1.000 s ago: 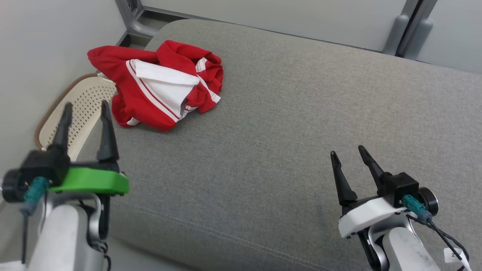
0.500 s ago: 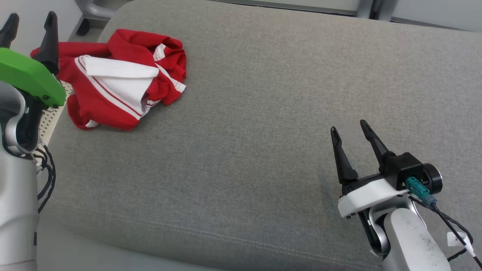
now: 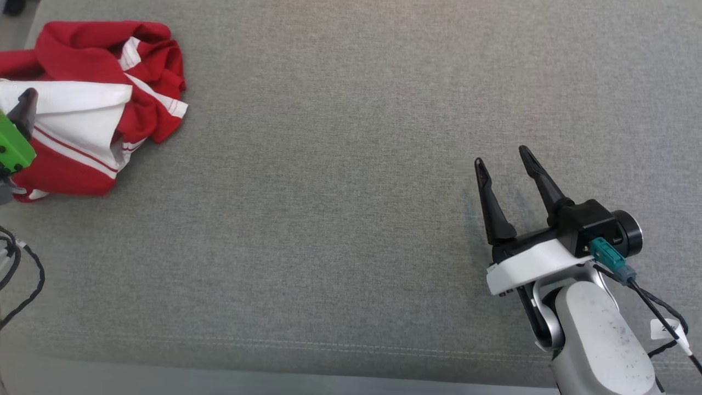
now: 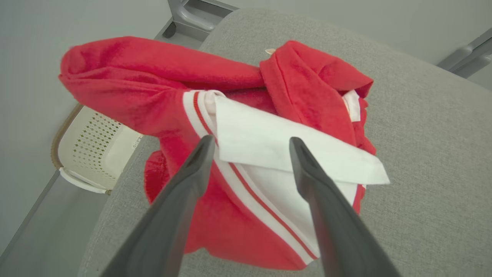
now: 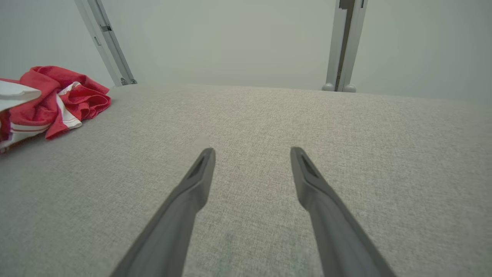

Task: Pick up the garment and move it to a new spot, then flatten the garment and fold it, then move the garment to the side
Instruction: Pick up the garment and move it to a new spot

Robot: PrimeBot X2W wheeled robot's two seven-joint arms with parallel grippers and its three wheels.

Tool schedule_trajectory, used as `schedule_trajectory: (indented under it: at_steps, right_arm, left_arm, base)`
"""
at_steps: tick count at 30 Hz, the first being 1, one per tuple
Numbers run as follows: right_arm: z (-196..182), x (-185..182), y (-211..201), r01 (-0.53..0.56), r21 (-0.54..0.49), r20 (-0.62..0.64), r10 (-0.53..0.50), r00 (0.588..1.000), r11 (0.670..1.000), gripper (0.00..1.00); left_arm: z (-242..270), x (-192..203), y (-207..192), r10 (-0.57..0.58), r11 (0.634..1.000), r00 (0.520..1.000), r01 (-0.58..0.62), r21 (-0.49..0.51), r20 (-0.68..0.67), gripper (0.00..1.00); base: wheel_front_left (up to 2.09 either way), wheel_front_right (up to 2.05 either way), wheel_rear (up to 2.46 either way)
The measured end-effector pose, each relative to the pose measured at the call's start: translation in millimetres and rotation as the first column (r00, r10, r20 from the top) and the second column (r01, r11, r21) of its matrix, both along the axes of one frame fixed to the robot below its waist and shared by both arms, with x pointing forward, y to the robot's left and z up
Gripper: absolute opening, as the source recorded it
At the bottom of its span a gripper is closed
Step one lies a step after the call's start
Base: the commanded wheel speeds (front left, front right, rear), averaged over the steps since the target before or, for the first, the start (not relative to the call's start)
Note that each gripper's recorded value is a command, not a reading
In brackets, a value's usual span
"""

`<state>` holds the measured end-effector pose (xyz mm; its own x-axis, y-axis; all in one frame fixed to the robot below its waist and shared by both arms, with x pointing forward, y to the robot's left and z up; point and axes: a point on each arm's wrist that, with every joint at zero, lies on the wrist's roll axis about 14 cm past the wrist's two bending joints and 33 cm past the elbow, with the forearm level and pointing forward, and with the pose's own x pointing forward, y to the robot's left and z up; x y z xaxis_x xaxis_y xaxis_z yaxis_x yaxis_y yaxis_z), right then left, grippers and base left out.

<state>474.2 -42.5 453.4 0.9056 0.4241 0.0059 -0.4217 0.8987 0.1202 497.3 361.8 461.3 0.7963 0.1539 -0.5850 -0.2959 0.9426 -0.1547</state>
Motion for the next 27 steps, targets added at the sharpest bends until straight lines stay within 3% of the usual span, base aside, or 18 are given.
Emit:
schedule_trajectory:
  at_steps: [6,7,9,17,27]
  right_arm:
    - [-15,5,-13,0.034,0.0,-0.031,-0.034,0.999,0.999,1.0]
    - [-17,6,-15,0.039,-0.002,-0.036,-0.039,0.999,0.999,1.0]
    - [-23,6,-20,0.049,-0.009,-0.047,-0.049,0.998,0.999,1.0]
    - [-26,9,-24,0.059,-0.019,-0.049,-0.06,0.997,0.998,1.0]
    - [-15,10,-19,0.049,-0.013,-0.026,-0.049,0.998,0.999,1.0]
  left_arm:
    - [-37,6,0,0.02,0.999,0.996,-0.024,-0.049,-0.091,1.0]
    - [-44,7,-1,0.026,0.997,0.994,-0.032,-0.063,-0.102,0.72]
    - [-54,8,-4,0.033,0.995,0.992,-0.045,-0.093,-0.122,0.0]
    - [-51,17,3,0.046,0.998,0.996,-0.049,-0.048,-0.07,0.0]
    - [56,54,23,-0.026,0.982,0.965,-0.024,0.189,0.26,0.0]
  base:
    - [0.0,0.0,0.0]
    - [0.0,0.0,0.0]
    - [0.0,0.0,0.0]
    - [0.0,0.0,0.0]
    - [0.0,0.0,0.0]
